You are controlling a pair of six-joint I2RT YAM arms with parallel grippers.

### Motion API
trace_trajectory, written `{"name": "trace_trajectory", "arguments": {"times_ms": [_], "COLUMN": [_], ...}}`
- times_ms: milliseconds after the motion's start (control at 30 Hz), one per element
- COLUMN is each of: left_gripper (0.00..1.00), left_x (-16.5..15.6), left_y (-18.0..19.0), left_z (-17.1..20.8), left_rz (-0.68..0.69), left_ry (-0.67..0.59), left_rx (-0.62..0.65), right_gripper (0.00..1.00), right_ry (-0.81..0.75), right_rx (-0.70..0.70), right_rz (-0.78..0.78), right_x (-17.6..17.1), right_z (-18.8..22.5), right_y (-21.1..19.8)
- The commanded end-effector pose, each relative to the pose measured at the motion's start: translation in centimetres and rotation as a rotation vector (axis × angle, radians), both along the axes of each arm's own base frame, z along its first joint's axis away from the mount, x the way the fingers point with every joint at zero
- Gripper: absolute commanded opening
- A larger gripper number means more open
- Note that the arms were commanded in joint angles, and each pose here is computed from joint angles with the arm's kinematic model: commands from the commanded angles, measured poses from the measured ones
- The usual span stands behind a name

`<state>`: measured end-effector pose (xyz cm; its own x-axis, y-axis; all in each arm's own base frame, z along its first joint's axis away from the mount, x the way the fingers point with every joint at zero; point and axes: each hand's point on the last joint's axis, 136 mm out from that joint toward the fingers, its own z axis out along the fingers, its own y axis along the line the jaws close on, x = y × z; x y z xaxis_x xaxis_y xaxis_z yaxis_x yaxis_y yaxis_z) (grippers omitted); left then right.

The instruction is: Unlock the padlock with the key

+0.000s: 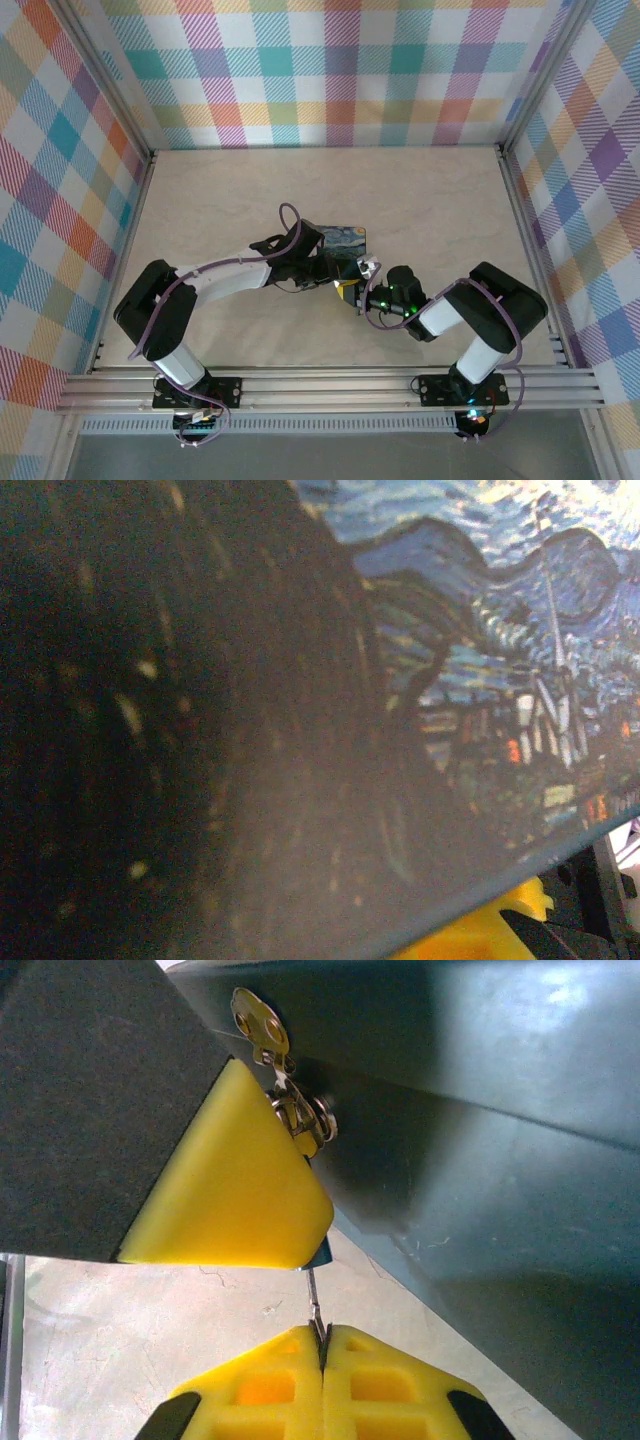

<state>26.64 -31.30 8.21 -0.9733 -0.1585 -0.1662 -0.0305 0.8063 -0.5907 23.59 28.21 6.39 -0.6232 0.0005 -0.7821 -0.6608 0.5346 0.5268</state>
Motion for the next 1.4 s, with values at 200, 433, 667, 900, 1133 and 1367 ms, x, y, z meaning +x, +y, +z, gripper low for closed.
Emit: {"name": "trace_trajectory", "arguments": {"times_ms": [200,433,667,900,1133,1367], "left_gripper": [0.18,0.18,0.18,0.18,0.19,0.19], "left_x": [-0.1,0.0,0.2,0.6,1.1,1.5], "left_y": [0.1,0.2,0.2,0.5,0.6,0.7], "left_z": [-1.4,-1.7,-1.9,-1.9,-2.2,-2.3], "left_rz": [0.015,0.026,0.036,0.053,0.067,0.075], "left_ry": [0.003,0.002,-0.002,-0.018,-0.026,-0.03], "left_rx": [0.034,0.035,0.037,0.053,0.069,0.076], "right_gripper": [0.0,0.0,0.0,0.0,0.0,0.0], "right_ry": [-0.107,-0.082,-0.055,-0.044,-0.032,-0.018], "right_rx": [0.169,0.178,0.164,0.161,0.152,0.145], "right_rz": [0.066,0.057,0.057,0.052,0.046,0.035], "right_x": [-0.3,-0.4,-0.6,-0.8,-0.8,-0.9], "right_z": [5.3,5.4,4.9,4.4,4.1,3.8], "right_y": [2.0,2.0,2.0,1.9,1.8,1.5]}}
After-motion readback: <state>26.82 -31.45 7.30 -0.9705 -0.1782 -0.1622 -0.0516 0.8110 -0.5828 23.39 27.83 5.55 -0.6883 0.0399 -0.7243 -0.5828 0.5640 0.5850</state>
